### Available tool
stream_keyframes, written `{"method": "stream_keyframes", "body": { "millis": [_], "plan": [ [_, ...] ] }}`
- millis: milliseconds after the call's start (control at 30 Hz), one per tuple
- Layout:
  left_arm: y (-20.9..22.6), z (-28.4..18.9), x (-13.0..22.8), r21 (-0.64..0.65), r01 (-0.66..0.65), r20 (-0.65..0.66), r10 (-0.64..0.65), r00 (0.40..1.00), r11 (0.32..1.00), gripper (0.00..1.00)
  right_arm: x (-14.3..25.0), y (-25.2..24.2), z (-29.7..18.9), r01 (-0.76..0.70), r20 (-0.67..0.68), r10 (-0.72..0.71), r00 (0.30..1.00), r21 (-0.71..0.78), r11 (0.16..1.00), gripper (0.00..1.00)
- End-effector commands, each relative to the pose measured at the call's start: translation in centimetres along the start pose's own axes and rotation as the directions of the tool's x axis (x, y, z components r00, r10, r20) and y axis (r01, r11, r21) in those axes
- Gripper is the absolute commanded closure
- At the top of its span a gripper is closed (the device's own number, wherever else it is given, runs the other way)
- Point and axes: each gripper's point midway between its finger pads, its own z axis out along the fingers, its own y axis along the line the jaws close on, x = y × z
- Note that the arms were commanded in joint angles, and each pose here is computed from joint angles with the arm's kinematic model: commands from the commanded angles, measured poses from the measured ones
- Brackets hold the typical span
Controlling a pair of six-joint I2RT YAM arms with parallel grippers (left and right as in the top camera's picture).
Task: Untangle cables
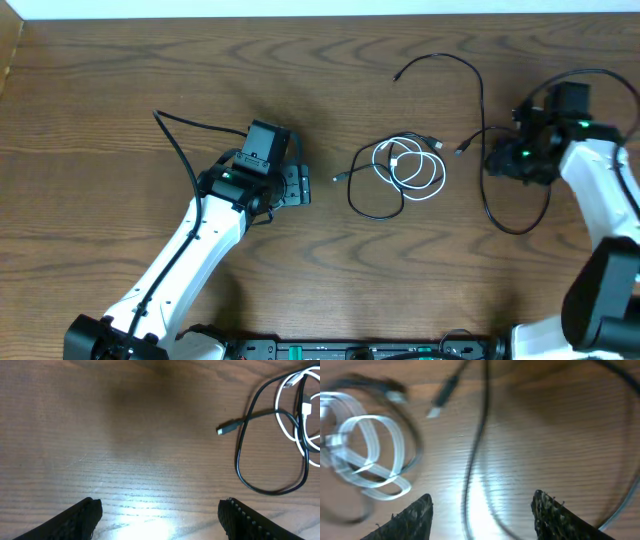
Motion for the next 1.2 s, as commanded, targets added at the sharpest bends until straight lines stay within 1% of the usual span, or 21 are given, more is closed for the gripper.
{"method": "stream_keyframes", "body": {
  "millis": [0, 67, 133, 167, 200, 233, 333, 367, 433, 467, 533, 633, 733, 767, 800, 833, 867, 933, 1000, 1100, 1167],
  "plan": [
    [0.0, 0.0, 0.1, -0.004, 0.004, -0.003, -0.004, 1.0, 1.0, 0.2, 1.0, -0.8, 3.4, -0.025, -0.063, 0.035, 0.997, 0.153, 0.988, 0.43],
    [0.0, 0.0, 0.0, -0.003, 0.005, -0.003, -0.005, 1.0, 1.0, 0.2, 1.8, 0.1, 5.1, -0.008, -0.114, 0.025, 0.993, 0.143, 0.99, 0.53],
    [0.0, 0.0, 0.1, -0.004, 0.005, -0.003, -0.005, 1.0, 1.0, 0.2, 2.6, 0.8, 6.8, 0.003, -0.154, 0.019, 0.988, 0.14, 0.99, 0.53],
    [0.0, 0.0, 0.1, -0.004, 0.005, -0.003, -0.005, 1.0, 1.0, 0.2, 2.6, 1.2, 7.2, 0.016, -0.155, 0.006, 0.988, 0.138, 0.99, 0.58],
    [0.0, 0.0, 0.1, -0.004, 0.005, -0.003, -0.005, 1.0, 1.0, 0.2, 2.4, 1.1, 7.2, 0.019, -0.144, 0.003, 0.99, 0.146, 0.989, 0.75],
    [0.0, 0.0, 0.1, -0.004, 0.012, -0.003, -0.012, 1.0, 1.0, 0.21, 1.6, 0.1, 6.6, 0.011, -0.11, 0.011, 0.994, 0.196, 0.981, 0.99],
    [0.0, 0.0, 0.1, -0.004, 0.012, -0.003, -0.012, 1.0, 1.0, 0.21, -2.1, -5.1, 2.8, -0.088, 0.039, 0.079, 0.996, 0.373, 0.923, 0.99],
    [0.0, 0.0, 0.1, -0.004, 0.012, -0.003, -0.012, 1.0, 1.0, 0.21, -3.8, -8.0, 0.3, -0.166, 0.116, 0.129, 0.985, 0.416, 0.894, 0.99],
    [0.0, 0.0, 0.1, -0.004, 0.012, -0.003, -0.012, 1.0, 1.0, 0.2, -4.9, -11.8, -2.8, -0.302, 0.215, 0.229, 0.949, 0.422, 0.855, 0.99],
    [0.0, 0.0, 0.1, -0.004, 0.012, -0.003, -0.012, 1.0, 1.0, 0.21, -4.6, -15.5, -5.2, -0.449, 0.302, 0.346, 0.888, 0.411, 0.794, 0.99],
    [0.0, 0.0, 0.1, -0.003, 0.012, -0.003, -0.012, 1.0, 1.0, 0.21, -3.3, -19.6, -7.5, -0.58, 0.375, 0.452, 0.81, 0.394, 0.713, 0.99],
    [-0.4, 0.0, 0.2, 0.02, 0.012, -0.014, -0.012, 1.0, 1.0, 0.21, -2.1, -22.8, -8.6, -0.653, 0.409, 0.516, 0.753, 0.368, 0.661, 0.99],
    [-0.4, 0.0, 0.2, 0.02, 0.012, -0.014, -0.011, 1.0, 1.0, 0.21, -2.3, -23.7, -8.9, -0.684, 0.443, 0.53, 0.723, 0.352, 0.639, 0.99],
    [-0.4, 0.0, 0.2, 0.02, 0.012, -0.014, -0.011, 1.0, 1.0, 0.21, -2.6, -23.2, -8.7, -0.682, 0.435, 0.537, 0.722, 0.322, 0.656, 0.85],
    [-0.4, 0.0, 0.2, 0.02, 0.012, -0.014, -0.011, 1.0, 1.0, 0.2, -3.4, -21.8, -8.0, -0.669, 0.414, 0.549, 0.726, 0.243, 0.702, 0.57],
    [-0.4, 0.0, 0.2, 0.02, 0.012, -0.013, -0.011, 1.0, 1.0, 0.21, -3.9, -21.1, -7.8, -0.661, 0.404, 0.554, 0.728, 0.2, 0.723, 0.44],
    [-0.4, 0.0, 0.2, 0.02, 0.012, -0.014, -0.011, 1.0, 1.0, 0.21, -4.9, -19.6, -7.4, -0.625, 0.384, 0.547, 0.744, 0.11, 0.773, 0.27],
    [-0.4, 0.0, 0.2, 0.02, 0.012, -0.014, -0.011, 1.0, 1.0, 0.2, -6.7, -17.2, -7.3, -0.528, 0.375, 0.498, 0.782, -0.026, 0.849, 0.24],
    [-0.4, 0.0, 0.2, 0.02, 0.012, -0.013, -0.011, 1.0, 1.0, 0.2, -8.3, -14.7, -7.5, -0.404, 0.381, 0.42, 0.824, -0.125, 0.906, 0.25],
    [-0.4, 0.0, 0.2, 0.02, 0.012, -0.014, -0.011, 1.0, 1.0, 0.2, -9.5, -11.1, -6.5, -0.161, 0.392, 0.182, 0.902, -0.086, 0.983, 0.25],
    [-0.4, 0.0, 0.2, 0.02, 0.012, -0.014, -0.011, 1.0, 1.0, 0.2, -10.0, -10.0, -4.9, -0.088, 0.382, 0.091, 0.92, -0.026, 0.996, 0.26]
  ]
}}
